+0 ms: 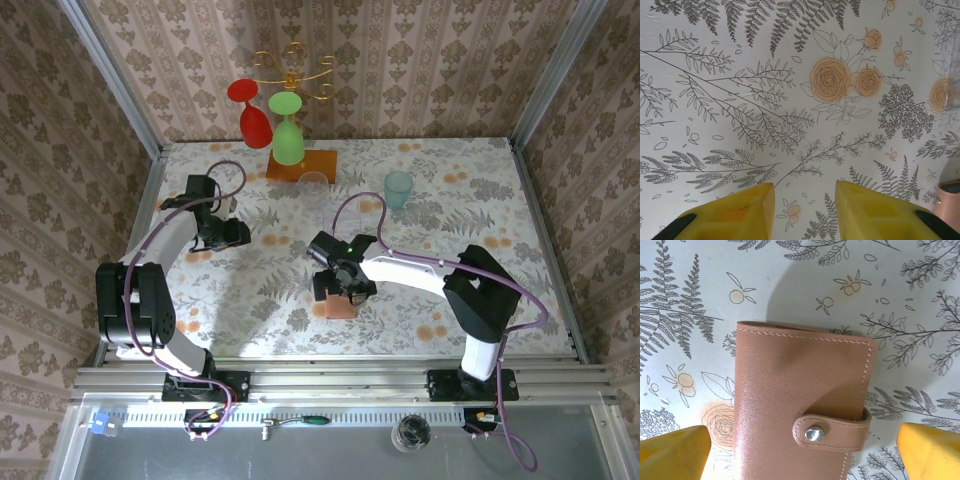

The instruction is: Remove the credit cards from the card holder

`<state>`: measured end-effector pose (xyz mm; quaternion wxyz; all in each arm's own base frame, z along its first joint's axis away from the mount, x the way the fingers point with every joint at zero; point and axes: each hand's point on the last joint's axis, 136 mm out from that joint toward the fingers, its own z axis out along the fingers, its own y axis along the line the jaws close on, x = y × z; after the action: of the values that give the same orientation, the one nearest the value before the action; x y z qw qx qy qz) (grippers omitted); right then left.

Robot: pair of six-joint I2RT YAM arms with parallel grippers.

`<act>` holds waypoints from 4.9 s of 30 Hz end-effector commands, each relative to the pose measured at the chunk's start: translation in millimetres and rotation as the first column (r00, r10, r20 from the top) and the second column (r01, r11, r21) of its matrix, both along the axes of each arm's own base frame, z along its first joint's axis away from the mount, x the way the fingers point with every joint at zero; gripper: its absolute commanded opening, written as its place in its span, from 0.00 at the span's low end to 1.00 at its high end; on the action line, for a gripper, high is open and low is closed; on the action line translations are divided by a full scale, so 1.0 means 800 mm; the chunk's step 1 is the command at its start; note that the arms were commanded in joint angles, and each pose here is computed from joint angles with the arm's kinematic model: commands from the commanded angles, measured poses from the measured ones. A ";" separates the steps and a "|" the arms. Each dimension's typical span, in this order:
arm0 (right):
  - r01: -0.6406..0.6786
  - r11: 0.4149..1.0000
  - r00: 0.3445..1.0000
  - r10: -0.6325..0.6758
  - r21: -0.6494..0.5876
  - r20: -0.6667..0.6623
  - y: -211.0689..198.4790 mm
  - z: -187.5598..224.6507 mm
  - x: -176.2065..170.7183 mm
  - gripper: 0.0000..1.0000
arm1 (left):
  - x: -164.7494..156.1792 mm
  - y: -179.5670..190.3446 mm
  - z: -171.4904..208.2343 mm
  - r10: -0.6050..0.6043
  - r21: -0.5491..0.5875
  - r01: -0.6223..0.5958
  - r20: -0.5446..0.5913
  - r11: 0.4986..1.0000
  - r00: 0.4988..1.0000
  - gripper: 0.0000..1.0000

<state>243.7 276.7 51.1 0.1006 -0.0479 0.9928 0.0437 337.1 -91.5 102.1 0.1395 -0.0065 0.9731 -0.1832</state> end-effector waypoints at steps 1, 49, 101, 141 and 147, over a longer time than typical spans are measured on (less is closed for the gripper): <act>-0.011 0.998 0.999 0.013 -0.059 0.029 -0.016 0.015 -0.001 0.95 | 0.000 -0.007 0.010 -0.003 -0.031 0.003 0.015 0.999 1.000 0.37; -0.054 0.999 0.997 0.054 0.000 -0.054 0.005 -0.005 -0.014 0.36 | -0.131 -0.236 -0.057 0.095 -0.447 -0.102 -0.039 0.889 0.995 0.16; -0.027 0.996 1.000 0.027 -0.091 0.000 -0.024 -0.003 -0.001 0.13 | -0.132 -0.237 -0.070 0.110 -0.461 -0.138 -0.087 0.877 0.990 0.15; 0.069 0.998 0.997 -0.069 0.005 -0.044 -0.051 -0.033 -0.003 0.19 | -0.124 -0.251 -0.064 0.094 -0.469 -0.120 -0.078 0.875 0.992 0.17; 0.063 0.998 0.996 -0.064 -0.006 -0.057 -0.053 -0.039 -0.006 0.18 | -0.124 -0.252 -0.064 0.091 -0.470 -0.118 -0.079 0.875 0.993 0.17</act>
<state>243.7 237.5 29.2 0.0898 -0.0177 0.9948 0.0454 234.9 -286.0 44.2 0.1171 -0.0993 0.9046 -0.3977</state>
